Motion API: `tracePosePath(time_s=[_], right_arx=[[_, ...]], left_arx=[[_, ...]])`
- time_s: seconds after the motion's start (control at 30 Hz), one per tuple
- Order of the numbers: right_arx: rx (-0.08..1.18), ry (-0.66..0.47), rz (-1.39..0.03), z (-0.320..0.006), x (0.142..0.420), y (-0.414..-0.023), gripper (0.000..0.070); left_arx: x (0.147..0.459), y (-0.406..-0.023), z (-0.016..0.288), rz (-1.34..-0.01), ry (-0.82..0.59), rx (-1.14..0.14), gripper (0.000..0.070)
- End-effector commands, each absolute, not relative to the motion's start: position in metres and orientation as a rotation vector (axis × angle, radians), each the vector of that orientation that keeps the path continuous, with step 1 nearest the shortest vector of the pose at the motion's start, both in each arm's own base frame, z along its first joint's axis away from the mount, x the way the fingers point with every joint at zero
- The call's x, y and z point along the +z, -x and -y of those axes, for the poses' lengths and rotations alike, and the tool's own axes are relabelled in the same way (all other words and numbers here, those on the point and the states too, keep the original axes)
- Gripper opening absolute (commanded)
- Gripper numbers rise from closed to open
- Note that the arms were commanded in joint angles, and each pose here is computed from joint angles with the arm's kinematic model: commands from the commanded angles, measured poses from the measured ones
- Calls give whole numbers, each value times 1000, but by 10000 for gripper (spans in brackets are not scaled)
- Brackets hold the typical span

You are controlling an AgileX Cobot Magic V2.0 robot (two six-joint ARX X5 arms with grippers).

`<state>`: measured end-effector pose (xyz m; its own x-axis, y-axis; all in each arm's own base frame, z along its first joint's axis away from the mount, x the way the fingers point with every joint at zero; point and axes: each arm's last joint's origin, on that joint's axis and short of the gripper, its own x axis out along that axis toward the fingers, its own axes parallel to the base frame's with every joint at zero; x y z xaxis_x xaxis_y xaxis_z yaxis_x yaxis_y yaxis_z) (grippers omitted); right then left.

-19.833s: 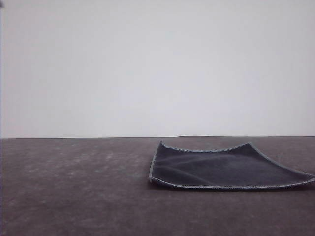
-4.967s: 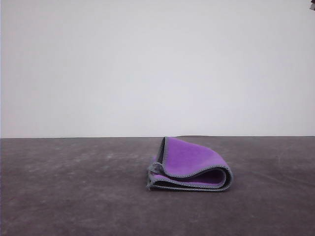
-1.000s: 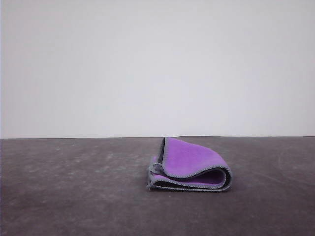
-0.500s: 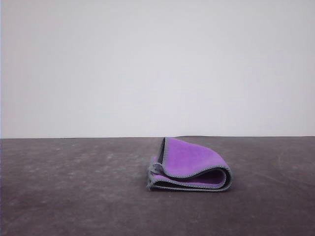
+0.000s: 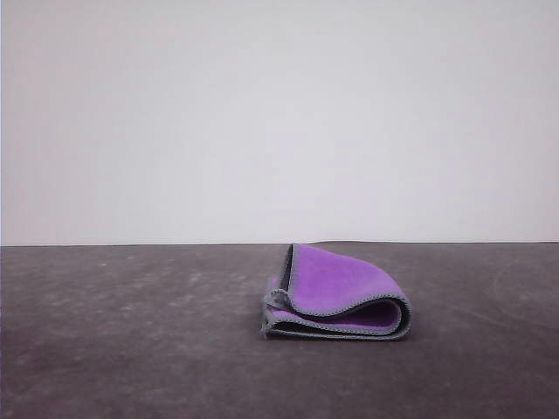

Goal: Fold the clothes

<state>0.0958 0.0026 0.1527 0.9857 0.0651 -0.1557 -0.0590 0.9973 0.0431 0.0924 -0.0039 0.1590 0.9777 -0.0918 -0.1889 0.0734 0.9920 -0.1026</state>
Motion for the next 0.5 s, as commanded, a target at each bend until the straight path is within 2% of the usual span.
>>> tracePosePath(time_s=[0.0, 0.47], right_arx=[[56, -55, -148, -2, 152, -96, 7], [24, -57, -147, 1, 152, -96, 7]], left_arx=[[153, -93, 4, -215, 97, -76, 7], [150, -96, 4, -174, 96, -79, 7]])
